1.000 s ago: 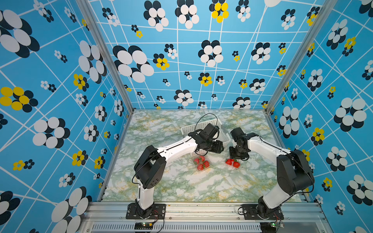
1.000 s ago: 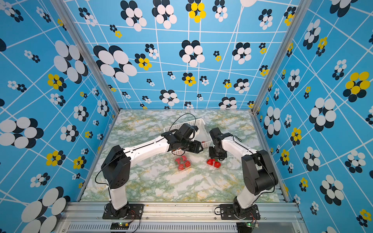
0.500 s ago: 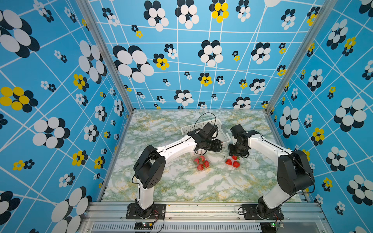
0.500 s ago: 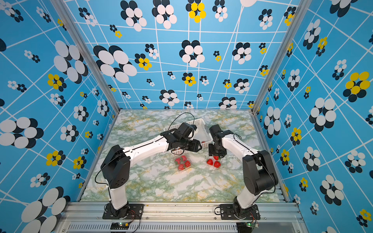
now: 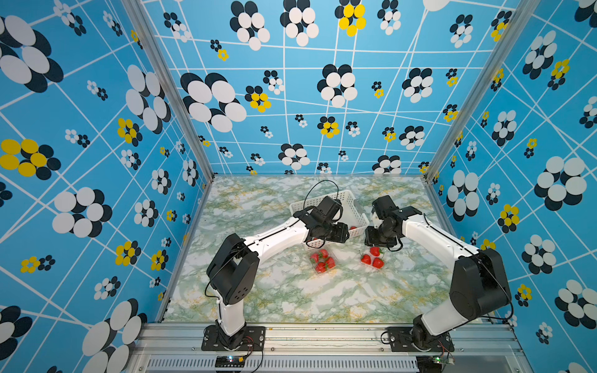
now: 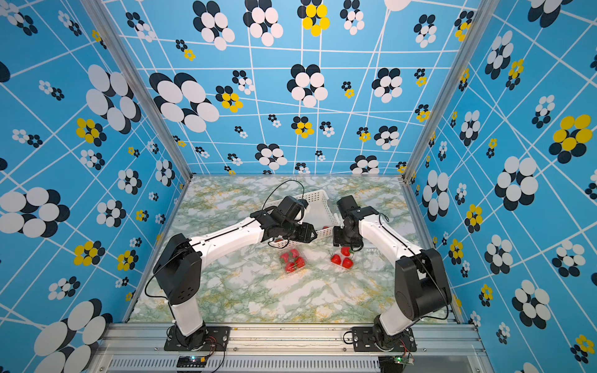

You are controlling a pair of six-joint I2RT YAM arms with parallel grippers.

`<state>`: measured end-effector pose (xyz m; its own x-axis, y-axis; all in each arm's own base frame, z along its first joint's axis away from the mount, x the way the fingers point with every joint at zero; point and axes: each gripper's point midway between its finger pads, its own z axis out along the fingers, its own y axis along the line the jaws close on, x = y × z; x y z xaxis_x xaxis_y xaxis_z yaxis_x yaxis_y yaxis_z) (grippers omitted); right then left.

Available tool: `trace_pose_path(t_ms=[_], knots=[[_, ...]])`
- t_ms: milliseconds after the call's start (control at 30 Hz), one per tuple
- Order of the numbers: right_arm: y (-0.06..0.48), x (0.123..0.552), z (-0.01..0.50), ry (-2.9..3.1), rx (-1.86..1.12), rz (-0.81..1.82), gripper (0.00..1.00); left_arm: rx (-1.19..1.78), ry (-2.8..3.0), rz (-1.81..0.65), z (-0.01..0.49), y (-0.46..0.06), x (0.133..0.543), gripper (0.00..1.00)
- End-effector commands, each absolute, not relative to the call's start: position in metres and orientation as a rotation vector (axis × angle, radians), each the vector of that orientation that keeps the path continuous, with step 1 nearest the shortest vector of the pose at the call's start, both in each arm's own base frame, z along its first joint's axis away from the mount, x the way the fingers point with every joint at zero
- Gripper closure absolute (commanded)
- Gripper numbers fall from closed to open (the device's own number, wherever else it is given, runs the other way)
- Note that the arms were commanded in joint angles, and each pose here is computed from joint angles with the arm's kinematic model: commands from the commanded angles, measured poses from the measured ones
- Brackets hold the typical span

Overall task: Pack strawberries into containers
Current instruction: Place the strawberry in the packing box, then pick up the strawberry from the basket.

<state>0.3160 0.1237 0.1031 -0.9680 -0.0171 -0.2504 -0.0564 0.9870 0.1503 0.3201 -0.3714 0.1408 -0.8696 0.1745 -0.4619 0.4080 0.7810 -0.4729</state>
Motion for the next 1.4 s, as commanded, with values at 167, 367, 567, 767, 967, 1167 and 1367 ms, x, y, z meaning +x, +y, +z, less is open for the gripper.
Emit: trace_pose_path(t_ms=[167,367,567,767,967,1167,1367], knots=[[0.181,0.342,0.144,2.840,-0.284,0.369,0.52,0.343,2.516,-0.768,0.164,-0.329,0.334,0.43],[0.228,0.362,0.133,2.881,-0.415,0.383,0.53,0.249,2.525,-0.729,0.160,-0.291,0.338,0.43],[0.253,0.369,0.102,2.958,-0.511,0.374,0.55,0.190,2.532,-0.725,0.153,-0.273,0.337,0.42],[0.266,0.379,0.085,2.978,-0.559,0.360,0.51,0.165,2.539,-0.743,0.145,-0.268,0.340,0.42],[0.278,0.384,0.066,3.016,-0.596,0.344,0.50,0.155,2.535,-0.755,0.145,-0.263,0.346,0.42],[0.277,0.386,0.053,3.043,-0.592,0.296,0.49,0.138,2.535,-0.755,0.144,-0.256,0.348,0.42],[0.280,0.382,0.038,3.076,-0.615,0.278,0.48,0.130,2.534,-0.760,0.143,-0.253,0.348,0.42]])
